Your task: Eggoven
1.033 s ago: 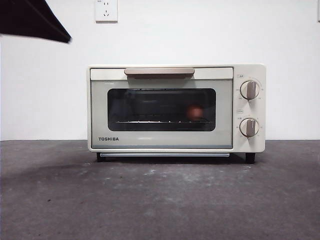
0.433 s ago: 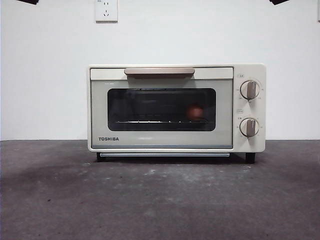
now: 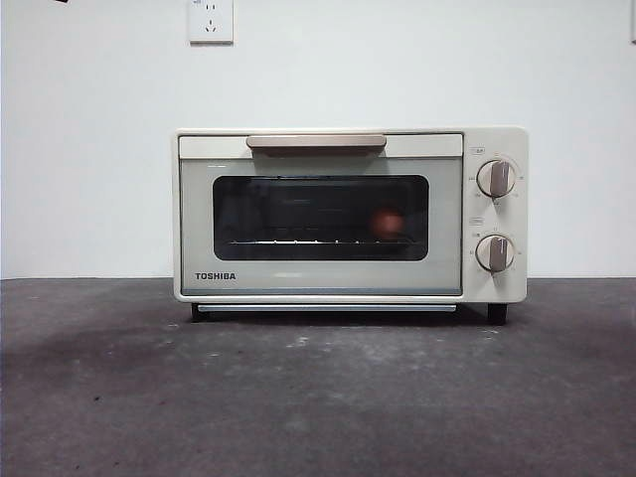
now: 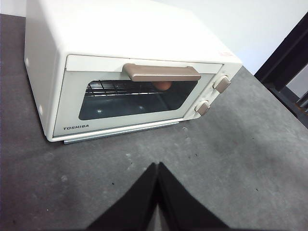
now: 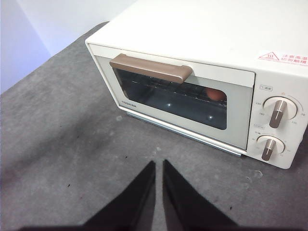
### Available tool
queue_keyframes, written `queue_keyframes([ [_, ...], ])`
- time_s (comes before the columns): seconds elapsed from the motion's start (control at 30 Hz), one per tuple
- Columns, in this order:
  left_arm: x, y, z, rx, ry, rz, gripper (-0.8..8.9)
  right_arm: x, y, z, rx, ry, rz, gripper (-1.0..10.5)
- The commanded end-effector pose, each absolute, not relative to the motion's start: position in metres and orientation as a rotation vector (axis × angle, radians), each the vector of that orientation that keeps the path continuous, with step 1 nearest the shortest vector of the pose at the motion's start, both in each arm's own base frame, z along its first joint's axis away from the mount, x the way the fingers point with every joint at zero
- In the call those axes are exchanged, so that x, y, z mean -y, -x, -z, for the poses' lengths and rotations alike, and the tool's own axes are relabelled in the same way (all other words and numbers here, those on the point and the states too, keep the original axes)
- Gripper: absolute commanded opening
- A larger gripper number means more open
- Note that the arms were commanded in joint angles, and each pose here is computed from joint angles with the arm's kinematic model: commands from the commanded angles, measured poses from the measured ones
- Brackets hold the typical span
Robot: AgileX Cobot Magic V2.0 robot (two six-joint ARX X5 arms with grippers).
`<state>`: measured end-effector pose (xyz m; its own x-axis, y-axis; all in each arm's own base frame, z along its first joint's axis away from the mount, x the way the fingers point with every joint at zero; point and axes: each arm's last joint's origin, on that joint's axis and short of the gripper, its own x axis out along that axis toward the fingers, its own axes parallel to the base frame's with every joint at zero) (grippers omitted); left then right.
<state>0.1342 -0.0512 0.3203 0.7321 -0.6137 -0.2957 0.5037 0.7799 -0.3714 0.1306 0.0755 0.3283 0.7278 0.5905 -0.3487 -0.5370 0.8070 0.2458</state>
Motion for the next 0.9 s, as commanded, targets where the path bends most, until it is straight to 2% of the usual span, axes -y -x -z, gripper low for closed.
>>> queue_keyframes([
  [0.03,0.052,-0.135,-0.325,-0.395,0.258,0.630,0.07,-0.076,-0.131,-0.331,-0.411,-0.125,-0.627,0.1],
  [0.37,0.052,-0.135,-0.326,-0.391,0.258,0.630,0.07,-0.076,-0.131,-0.331,-0.411,-0.125,-0.627,0.1],
  [0.47,0.051,-0.134,-0.326,-0.346,0.151,0.646,0.07,-0.076,-0.131,-0.331,-0.411,-0.125,-0.627,0.1],
  [0.7,0.028,-0.124,-0.326,-0.121,-0.008,0.362,0.07,-0.076,-0.131,-0.331,-0.411,-0.125,-0.627,0.1],
  [0.9,0.012,-0.107,-0.294,0.067,-0.092,0.206,0.07,-0.076,-0.131,-0.331,-0.411,-0.125,-0.627,0.1],
])
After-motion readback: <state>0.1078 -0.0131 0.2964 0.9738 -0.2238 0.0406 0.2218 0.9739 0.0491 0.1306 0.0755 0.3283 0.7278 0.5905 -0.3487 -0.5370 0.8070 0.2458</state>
